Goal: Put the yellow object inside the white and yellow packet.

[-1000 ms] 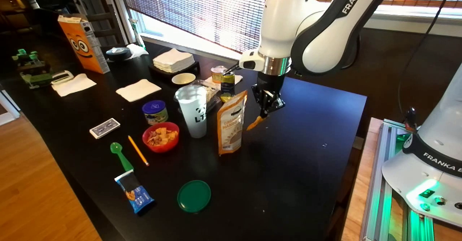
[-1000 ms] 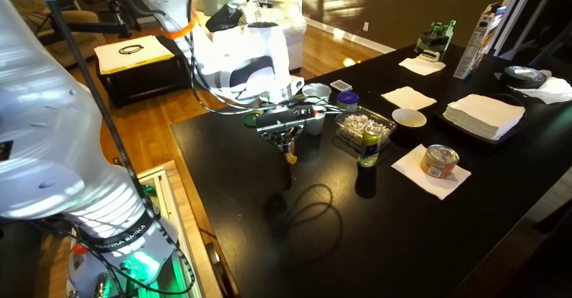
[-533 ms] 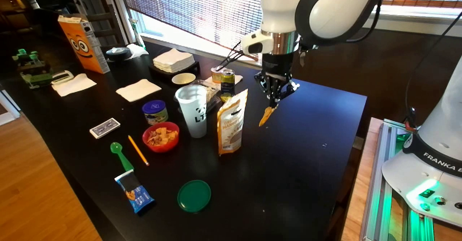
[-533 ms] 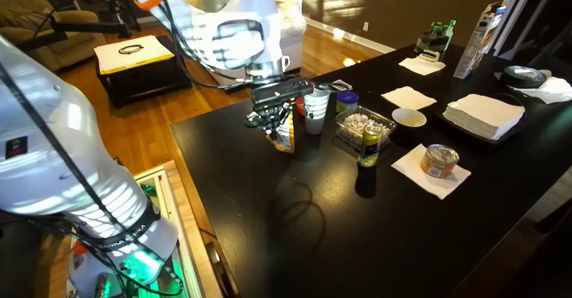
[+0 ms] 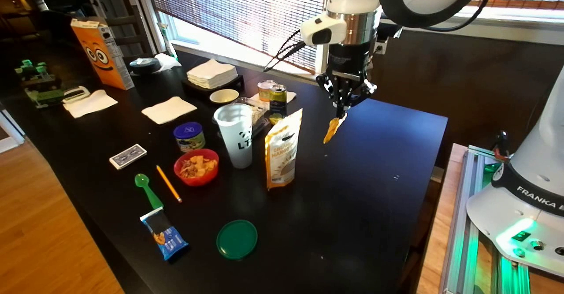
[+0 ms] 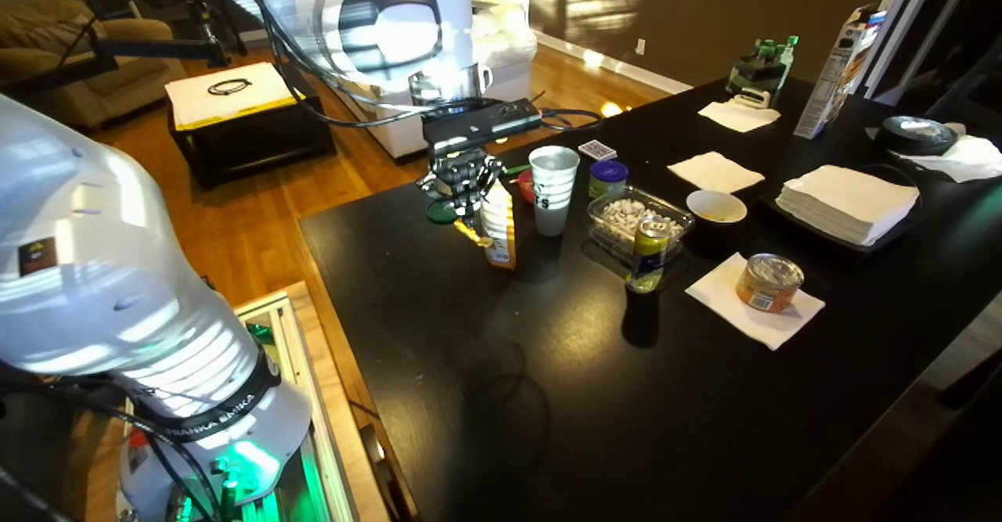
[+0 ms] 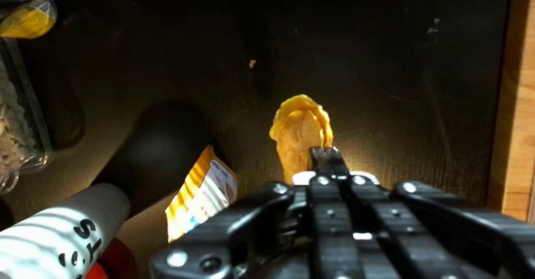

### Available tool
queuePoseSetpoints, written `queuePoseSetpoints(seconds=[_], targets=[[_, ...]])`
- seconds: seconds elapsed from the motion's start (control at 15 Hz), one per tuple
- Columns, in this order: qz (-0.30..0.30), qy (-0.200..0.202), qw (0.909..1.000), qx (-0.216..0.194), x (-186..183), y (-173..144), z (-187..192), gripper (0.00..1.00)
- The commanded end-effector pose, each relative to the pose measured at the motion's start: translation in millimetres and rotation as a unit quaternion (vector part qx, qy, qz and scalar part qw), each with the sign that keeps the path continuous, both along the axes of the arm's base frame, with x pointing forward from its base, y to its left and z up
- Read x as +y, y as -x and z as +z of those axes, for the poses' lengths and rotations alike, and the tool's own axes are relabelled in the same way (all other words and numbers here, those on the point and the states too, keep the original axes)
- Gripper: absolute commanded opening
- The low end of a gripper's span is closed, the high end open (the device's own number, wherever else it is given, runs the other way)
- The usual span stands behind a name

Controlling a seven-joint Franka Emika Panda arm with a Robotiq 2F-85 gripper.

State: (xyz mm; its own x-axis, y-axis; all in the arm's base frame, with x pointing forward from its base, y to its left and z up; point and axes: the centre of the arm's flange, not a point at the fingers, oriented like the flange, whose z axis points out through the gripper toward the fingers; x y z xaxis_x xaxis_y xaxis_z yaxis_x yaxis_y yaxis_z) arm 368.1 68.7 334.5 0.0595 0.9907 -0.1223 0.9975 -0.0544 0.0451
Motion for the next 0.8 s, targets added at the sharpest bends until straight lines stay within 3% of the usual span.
queuePoseSetpoints(seconds=[0.0, 0.4, 0.73], targets=[[0.04, -0.006, 0.999, -0.018, 5.4, -0.7, 18.3, 0.0], [0.113, -0.028, 0.9926, -0.035, 21.8, -9.8, 51.9, 0.0], [0.136, -0.035, 0.989, -0.045, 32.6, -29.8, 79.5, 0.0]])
